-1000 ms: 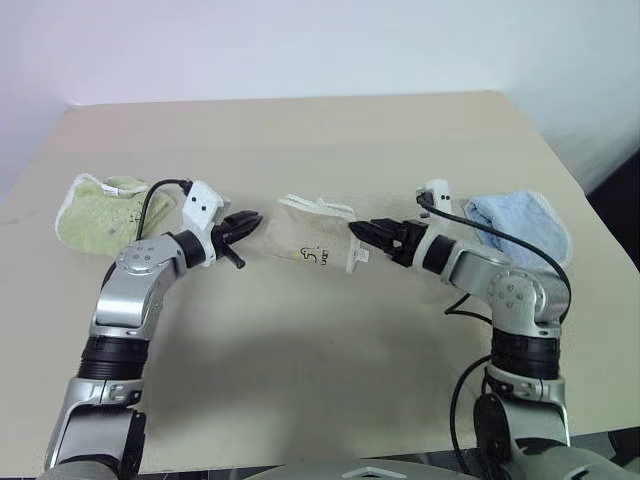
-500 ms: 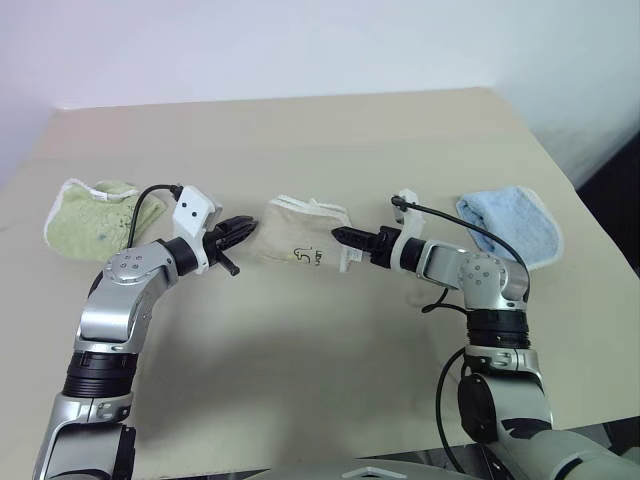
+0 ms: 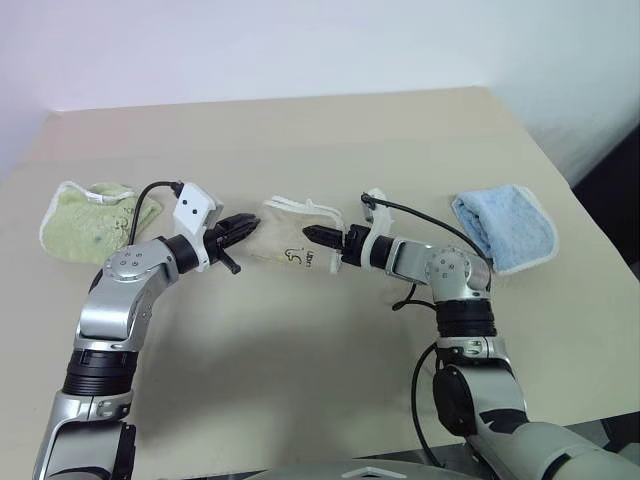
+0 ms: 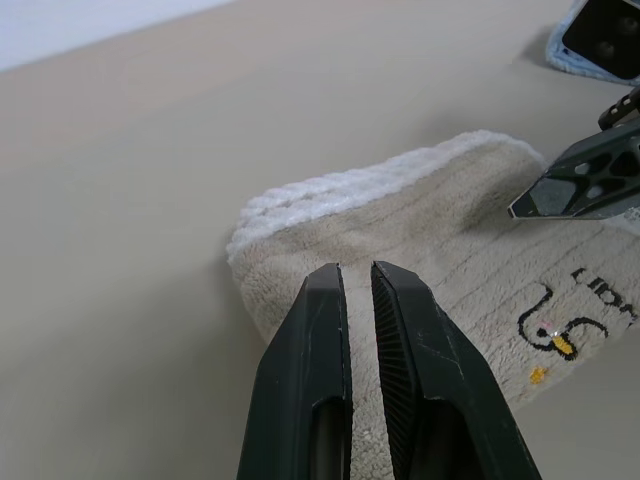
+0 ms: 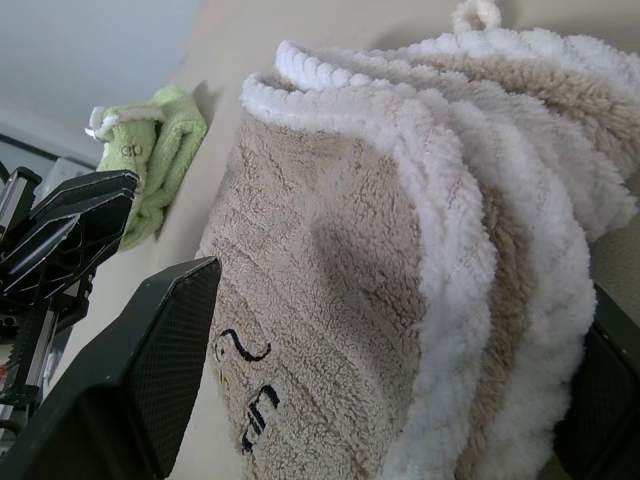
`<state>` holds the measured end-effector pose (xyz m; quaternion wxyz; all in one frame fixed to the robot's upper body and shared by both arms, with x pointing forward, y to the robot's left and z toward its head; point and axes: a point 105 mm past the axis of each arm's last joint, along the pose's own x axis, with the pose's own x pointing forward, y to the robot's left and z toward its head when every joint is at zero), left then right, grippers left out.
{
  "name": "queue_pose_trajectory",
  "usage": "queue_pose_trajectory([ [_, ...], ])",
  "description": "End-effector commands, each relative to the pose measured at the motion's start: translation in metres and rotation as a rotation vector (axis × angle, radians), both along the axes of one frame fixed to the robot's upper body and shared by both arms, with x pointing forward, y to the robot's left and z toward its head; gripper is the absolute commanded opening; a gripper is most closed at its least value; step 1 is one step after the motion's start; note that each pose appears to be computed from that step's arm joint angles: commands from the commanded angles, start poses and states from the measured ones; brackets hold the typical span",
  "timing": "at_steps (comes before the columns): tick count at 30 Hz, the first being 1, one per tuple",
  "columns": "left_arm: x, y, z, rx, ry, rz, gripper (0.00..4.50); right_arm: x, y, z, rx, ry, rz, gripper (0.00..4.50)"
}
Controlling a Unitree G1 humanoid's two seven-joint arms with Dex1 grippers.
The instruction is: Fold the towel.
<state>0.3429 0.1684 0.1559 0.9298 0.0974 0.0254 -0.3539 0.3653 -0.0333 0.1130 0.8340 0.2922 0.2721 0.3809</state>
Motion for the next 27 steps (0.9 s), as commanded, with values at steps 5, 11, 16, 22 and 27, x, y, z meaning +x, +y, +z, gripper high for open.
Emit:
queue_pose_trajectory([
  [5, -0.002, 0.002, 0.014, -0.001, -0.053, 0.001, 0.47, -0.002, 0.003, 0.008, 0.062, 0.002, -0.003, 2.96],
  [11, -0.001, 0.002, 0.015, -0.002, -0.056, 0.000, 0.47, 0.000, -0.007, 0.017, 0.093, -0.014, -0.040, 0.88],
  [16, 0.001, 0.003, 0.016, -0.007, -0.061, 0.003, 0.47, 0.001, -0.020, 0.027, 0.130, -0.033, -0.087, 0.03],
  [22, 0.000, 0.003, 0.016, -0.010, -0.067, 0.007, 0.47, 0.005, -0.080, 0.087, 0.166, -0.203, -0.288, 0.03],
  [27, 0.000, 0.002, 0.014, -0.017, -0.060, 0.004, 0.47, 0.000, -0.165, 0.138, 0.147, -0.324, -0.582, 0.03],
])
